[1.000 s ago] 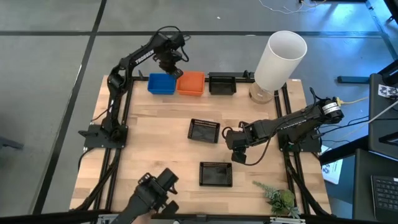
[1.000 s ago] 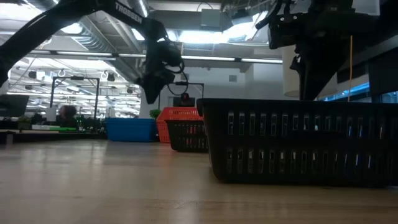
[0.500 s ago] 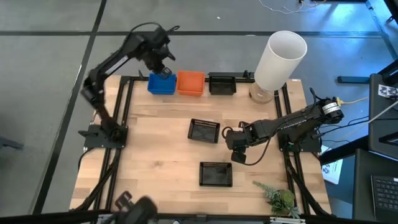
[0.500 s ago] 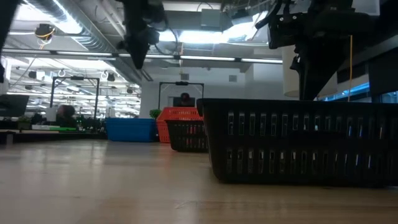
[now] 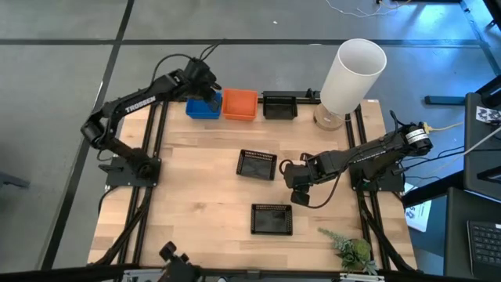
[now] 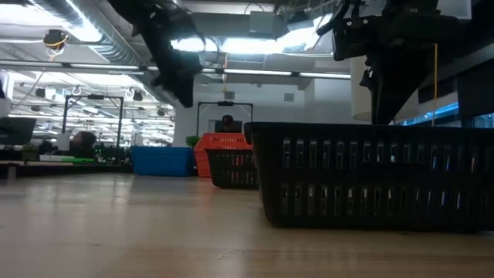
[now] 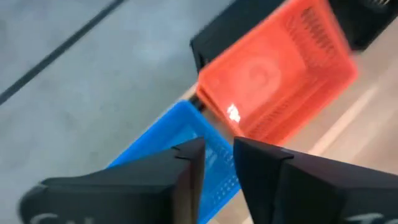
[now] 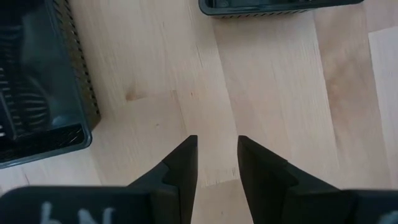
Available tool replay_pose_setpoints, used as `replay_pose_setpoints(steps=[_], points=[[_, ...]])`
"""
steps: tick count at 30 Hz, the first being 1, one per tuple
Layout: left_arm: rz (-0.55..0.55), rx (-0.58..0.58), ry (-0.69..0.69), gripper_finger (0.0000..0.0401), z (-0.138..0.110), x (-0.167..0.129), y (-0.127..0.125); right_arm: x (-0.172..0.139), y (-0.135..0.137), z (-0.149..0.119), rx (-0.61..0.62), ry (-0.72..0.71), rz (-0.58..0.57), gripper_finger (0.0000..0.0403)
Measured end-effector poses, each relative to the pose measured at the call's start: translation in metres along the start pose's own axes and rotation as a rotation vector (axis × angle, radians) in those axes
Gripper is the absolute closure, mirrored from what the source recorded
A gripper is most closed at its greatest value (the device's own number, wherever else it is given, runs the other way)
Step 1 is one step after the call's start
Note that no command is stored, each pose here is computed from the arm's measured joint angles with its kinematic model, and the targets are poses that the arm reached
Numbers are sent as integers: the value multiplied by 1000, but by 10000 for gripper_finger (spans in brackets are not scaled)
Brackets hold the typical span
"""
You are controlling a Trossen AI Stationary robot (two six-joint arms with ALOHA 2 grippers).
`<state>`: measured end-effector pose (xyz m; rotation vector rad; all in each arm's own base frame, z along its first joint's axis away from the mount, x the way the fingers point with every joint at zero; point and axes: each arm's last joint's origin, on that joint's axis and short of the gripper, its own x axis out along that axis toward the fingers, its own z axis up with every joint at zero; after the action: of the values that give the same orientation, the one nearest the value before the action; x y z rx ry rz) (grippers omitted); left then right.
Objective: Stack baskets by color
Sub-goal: Stack the bottom orange bin on the stacked orange bins
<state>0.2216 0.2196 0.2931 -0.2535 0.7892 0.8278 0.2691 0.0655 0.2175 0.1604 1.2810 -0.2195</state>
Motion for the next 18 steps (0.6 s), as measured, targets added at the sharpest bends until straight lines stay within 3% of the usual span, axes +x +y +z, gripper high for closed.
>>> replay_pose_setpoints(steps=[3,8,14,18], points=[[36,6,-15,294,2,12,3,0,0,0,0,0,0,289],[47,-111,-22,255,3,37,6,0,0,0,0,-2,1,289],[32,-146,31,248,-3,62,1,0,0,0,0,-1,1,289],[4,-148,-16,249,1,66,-6,0,0,0,0,-1,1,289]])
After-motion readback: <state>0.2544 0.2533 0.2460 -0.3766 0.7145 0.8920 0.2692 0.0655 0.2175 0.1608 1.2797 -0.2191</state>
